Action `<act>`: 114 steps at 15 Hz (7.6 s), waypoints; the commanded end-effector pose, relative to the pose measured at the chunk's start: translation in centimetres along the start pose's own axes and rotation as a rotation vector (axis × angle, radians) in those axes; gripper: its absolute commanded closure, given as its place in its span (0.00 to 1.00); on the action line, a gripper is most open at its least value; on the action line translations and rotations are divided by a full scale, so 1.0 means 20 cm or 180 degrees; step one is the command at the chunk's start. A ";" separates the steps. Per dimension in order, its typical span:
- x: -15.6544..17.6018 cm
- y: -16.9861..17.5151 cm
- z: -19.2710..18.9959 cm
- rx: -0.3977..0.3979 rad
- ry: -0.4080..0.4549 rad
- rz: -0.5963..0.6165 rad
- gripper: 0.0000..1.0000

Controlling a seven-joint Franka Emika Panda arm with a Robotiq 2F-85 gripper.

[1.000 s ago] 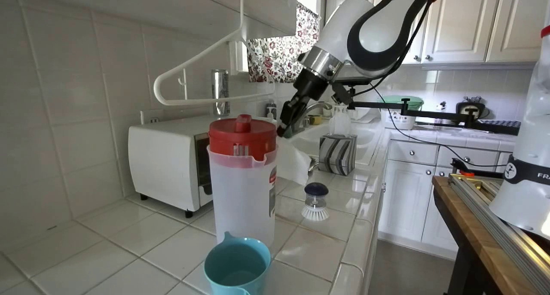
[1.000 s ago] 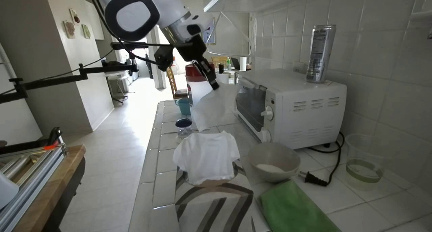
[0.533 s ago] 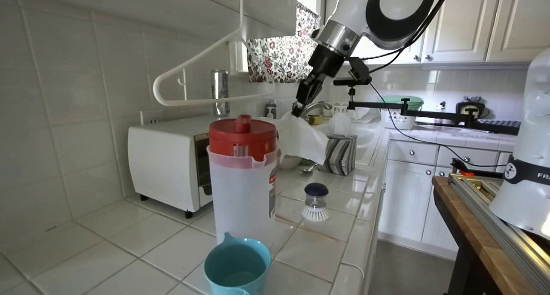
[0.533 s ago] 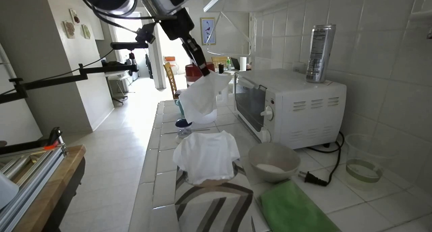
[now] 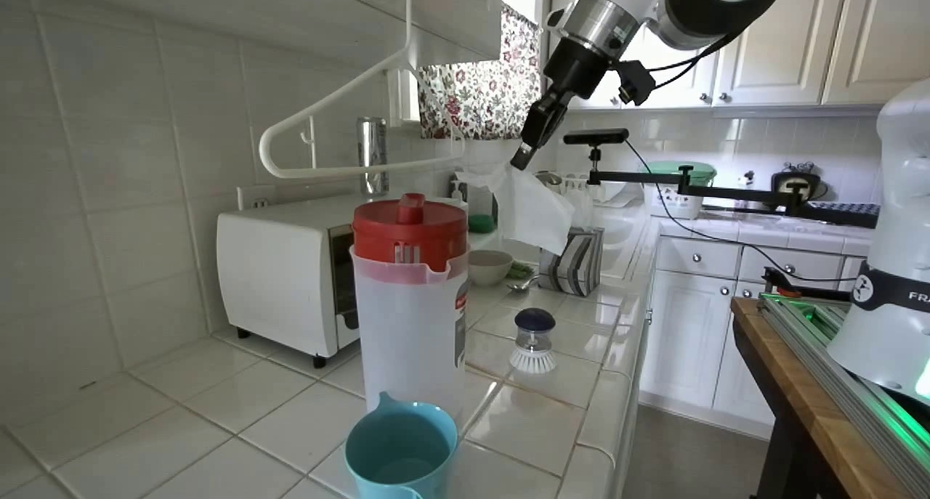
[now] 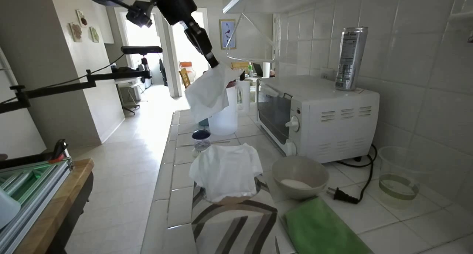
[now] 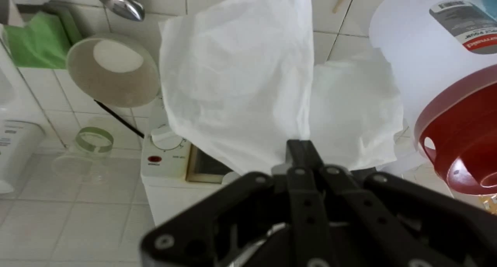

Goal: Wipe the cabinet door with the white cloth

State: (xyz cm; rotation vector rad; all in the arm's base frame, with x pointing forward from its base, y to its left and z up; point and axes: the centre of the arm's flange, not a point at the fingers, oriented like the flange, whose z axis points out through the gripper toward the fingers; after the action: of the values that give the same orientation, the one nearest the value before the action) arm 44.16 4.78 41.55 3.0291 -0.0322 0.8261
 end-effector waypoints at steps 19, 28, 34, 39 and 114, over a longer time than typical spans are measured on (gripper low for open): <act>0.07 -0.13 -0.32 -0.0349 0.0780 -0.0535 1.00; 0.16 -0.11 -0.47 -0.0682 0.1264 -0.0936 1.00; 0.23 -0.11 -0.55 -0.0852 0.1537 -0.1097 1.00; 0.28 -0.12 -0.65 -0.0942 0.1689 -0.1124 1.00; 0.73 -0.03 -0.78 -0.1240 0.2542 -0.1341 1.00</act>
State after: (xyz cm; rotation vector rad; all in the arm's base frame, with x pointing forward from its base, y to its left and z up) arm 47.22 4.32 63.28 2.0422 0.3210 1.6375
